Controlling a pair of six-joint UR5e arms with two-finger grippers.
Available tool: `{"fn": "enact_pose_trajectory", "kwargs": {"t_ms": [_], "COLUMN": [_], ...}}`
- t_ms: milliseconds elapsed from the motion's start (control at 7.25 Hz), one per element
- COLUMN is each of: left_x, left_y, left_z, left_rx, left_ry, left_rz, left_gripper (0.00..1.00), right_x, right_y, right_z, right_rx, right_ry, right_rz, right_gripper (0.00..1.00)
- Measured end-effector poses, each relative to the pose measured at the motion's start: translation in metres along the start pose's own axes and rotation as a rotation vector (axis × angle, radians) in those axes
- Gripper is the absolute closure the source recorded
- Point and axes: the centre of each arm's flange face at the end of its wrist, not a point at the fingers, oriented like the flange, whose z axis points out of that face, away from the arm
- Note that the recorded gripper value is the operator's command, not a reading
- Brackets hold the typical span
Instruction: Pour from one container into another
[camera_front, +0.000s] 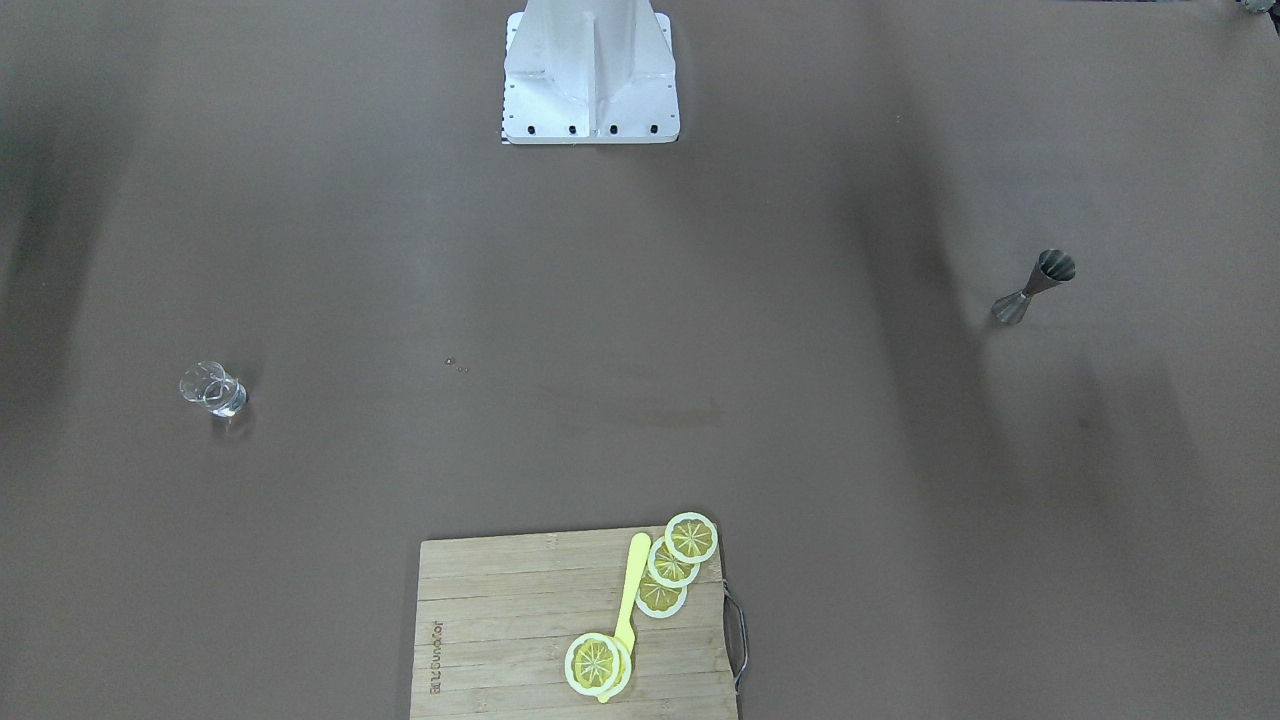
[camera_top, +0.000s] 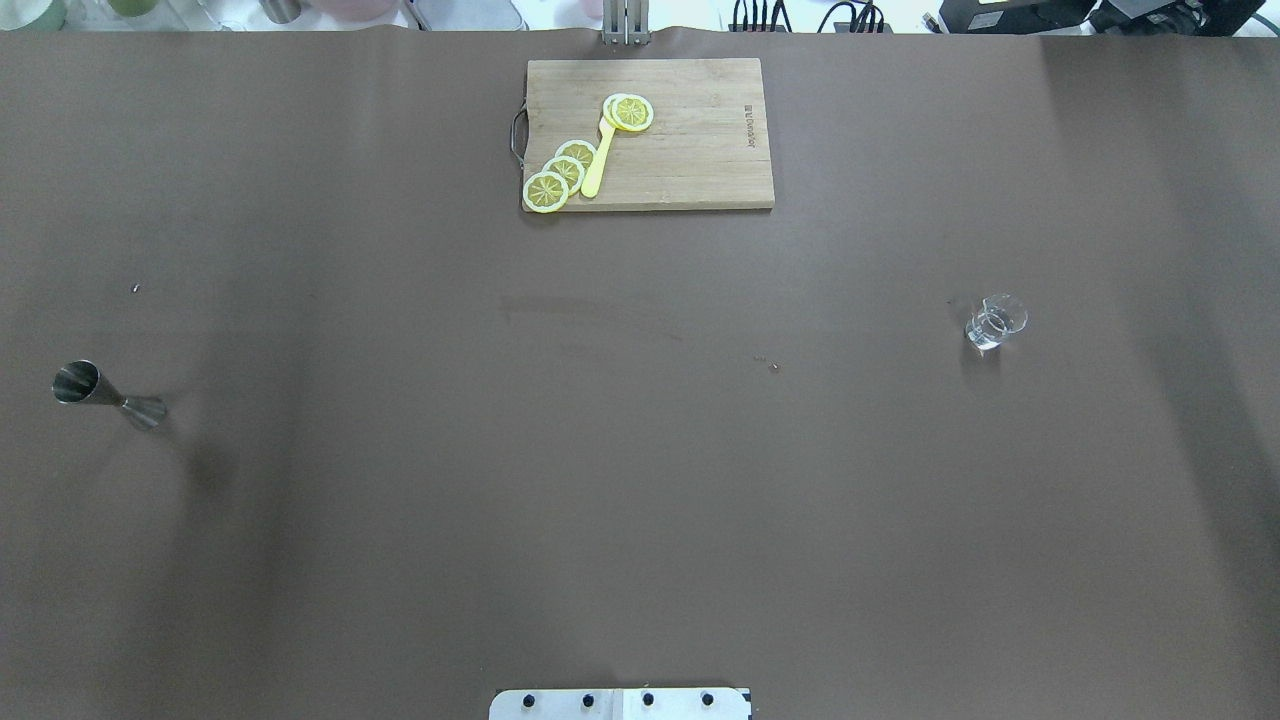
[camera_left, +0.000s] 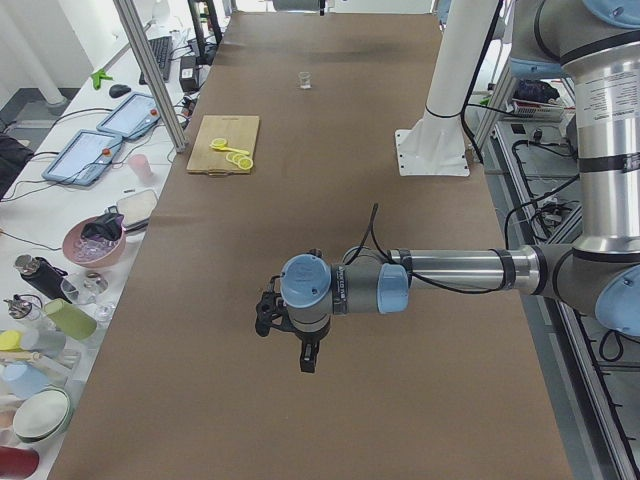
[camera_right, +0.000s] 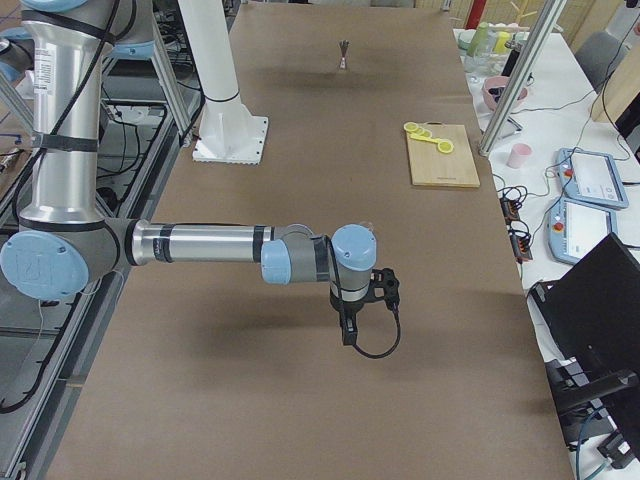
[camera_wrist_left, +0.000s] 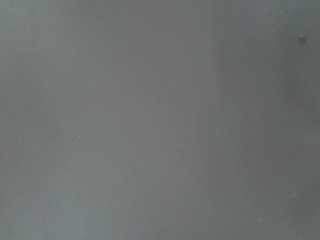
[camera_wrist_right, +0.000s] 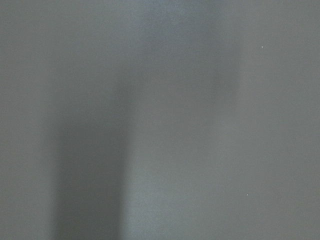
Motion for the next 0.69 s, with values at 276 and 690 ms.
{"fn": "enact_pose_trajectory", "kwargs": {"t_ms": [276, 690], "left_x": [-0.0042, -0.0079], "left_y": [0.0007, 0.0019], "left_z": [0.0040, 0.0072], "left_rx": [-0.008, -0.015], "left_ry": [0.002, 0.002], "left_rz": [-0.009, -0.017], "left_gripper": [0.01, 0.01], "right_x": [0.0000, -0.0013], "right_y": [0.0000, -0.0007], "right_z": [0.0000, -0.0011], "right_rx": [0.000, 0.002], "right_ry": [-0.001, -0.003], "right_rz": [0.000, 0.001], "right_gripper": [0.00, 0.00]}}
